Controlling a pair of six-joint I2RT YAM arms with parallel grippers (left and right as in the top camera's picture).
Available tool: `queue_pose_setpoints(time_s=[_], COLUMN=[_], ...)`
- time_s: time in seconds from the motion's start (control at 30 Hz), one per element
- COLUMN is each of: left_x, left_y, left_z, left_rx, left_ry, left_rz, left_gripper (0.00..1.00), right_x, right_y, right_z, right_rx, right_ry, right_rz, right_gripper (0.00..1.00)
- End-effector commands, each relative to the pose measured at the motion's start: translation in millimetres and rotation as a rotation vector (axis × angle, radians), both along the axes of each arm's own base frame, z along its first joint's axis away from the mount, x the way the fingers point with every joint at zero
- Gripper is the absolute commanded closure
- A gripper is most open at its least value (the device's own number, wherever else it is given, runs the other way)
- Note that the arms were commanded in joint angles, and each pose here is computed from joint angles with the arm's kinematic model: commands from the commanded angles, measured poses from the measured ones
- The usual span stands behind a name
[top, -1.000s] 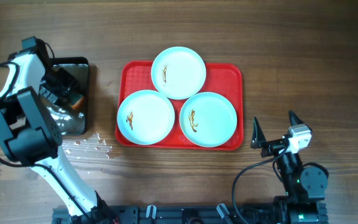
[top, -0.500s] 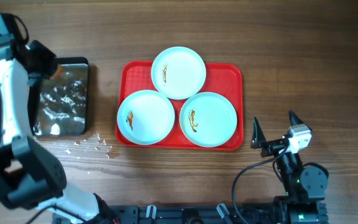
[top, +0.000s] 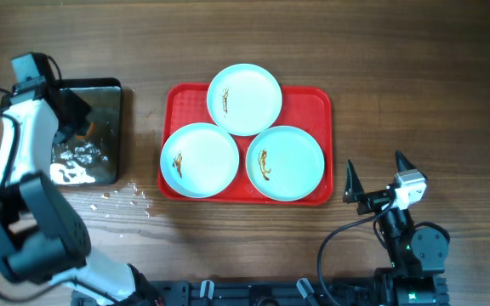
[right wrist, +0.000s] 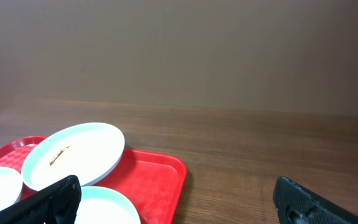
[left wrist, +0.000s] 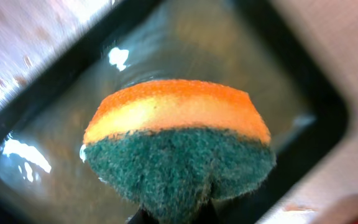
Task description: Clean dirty plates on tray and stack at the side
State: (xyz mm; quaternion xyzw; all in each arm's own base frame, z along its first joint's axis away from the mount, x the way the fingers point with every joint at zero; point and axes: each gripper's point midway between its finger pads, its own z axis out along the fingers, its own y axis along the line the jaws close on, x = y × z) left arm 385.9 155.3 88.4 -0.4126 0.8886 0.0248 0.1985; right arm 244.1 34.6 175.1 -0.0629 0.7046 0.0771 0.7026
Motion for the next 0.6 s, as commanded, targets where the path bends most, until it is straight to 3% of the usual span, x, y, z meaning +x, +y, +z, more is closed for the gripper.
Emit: queue_pose_setpoints(time_s=[0.0, 0.07, 0.27, 0.57], left_x=[12, 11, -19, 1], left_y=[6, 4, -7, -25], left_z=[85, 86, -1, 87], left_rx=[0.102, 0.102, -0.037, -0.007], left_ry=[-0.221, -0.222, -0.040, -0.319], left_rz=[-0.009, -0.013, 0.143, 0.061], left_gripper=[0.96, 0.96, 0.96, 0.96], right_x=[0, 0, 0, 0], right_y=[-2, -2, -3, -2], right_z=[2, 2, 2, 2], right_rx=[-0.017, -0.017, -0.017, -0.017], right_ry=[-0.013, -0.012, -0.013, -0.012], right_rz=[-0.013, -0.013, -0.013, -0.013], right_gripper=[0.00, 0.00, 0.00, 0.00])
